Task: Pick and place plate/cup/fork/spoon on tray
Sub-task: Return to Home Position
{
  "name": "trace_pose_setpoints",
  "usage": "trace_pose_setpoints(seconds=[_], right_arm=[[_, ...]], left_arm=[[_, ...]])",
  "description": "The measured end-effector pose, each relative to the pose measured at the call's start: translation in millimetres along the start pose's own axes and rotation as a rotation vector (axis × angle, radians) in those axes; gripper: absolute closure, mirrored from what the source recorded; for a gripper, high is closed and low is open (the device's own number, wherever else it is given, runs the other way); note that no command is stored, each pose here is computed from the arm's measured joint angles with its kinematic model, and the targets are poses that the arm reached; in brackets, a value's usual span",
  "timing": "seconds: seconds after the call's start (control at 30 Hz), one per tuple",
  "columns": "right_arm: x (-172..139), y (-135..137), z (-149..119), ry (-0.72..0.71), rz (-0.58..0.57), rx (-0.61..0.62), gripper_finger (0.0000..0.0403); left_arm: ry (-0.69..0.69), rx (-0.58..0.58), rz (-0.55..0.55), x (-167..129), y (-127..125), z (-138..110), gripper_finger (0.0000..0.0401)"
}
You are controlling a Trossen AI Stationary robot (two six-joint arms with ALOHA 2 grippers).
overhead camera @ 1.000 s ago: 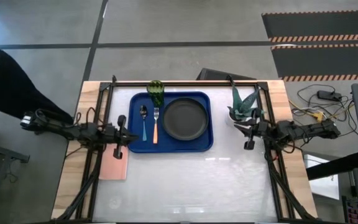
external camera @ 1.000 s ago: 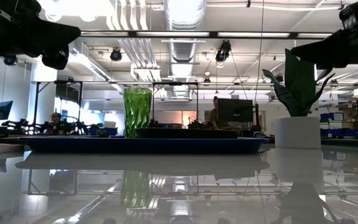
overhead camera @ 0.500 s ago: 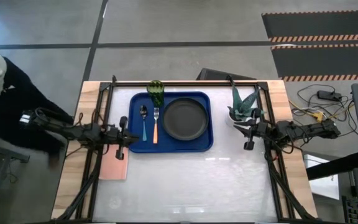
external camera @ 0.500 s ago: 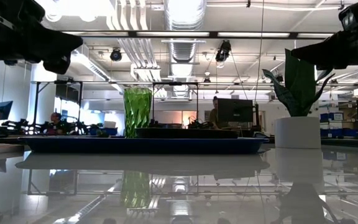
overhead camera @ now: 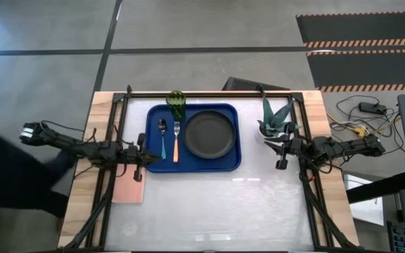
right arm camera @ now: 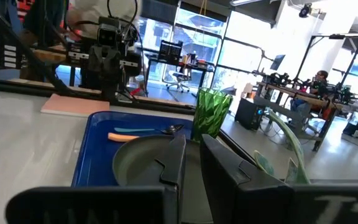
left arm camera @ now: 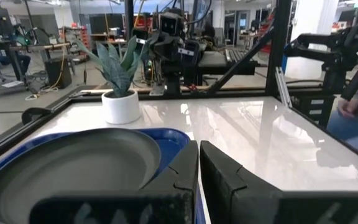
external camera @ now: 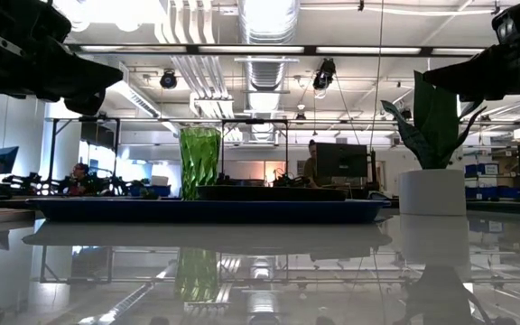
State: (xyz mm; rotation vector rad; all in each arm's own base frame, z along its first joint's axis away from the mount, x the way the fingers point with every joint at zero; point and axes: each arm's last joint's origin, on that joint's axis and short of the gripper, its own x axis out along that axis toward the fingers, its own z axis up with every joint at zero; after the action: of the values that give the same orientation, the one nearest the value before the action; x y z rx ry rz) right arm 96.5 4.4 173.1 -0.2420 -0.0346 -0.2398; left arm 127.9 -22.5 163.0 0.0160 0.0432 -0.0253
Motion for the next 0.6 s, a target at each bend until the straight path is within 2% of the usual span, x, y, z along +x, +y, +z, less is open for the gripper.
trace_pose_setpoints(seconds=[0.6], right_arm=[[0.0, 0.0, -0.1, 0.0, 0.0, 0.0, 0.0365]], left_arm=[[0.085, 0.016, -0.001, 5.1, -1.1, -9.4, 0.0401]])
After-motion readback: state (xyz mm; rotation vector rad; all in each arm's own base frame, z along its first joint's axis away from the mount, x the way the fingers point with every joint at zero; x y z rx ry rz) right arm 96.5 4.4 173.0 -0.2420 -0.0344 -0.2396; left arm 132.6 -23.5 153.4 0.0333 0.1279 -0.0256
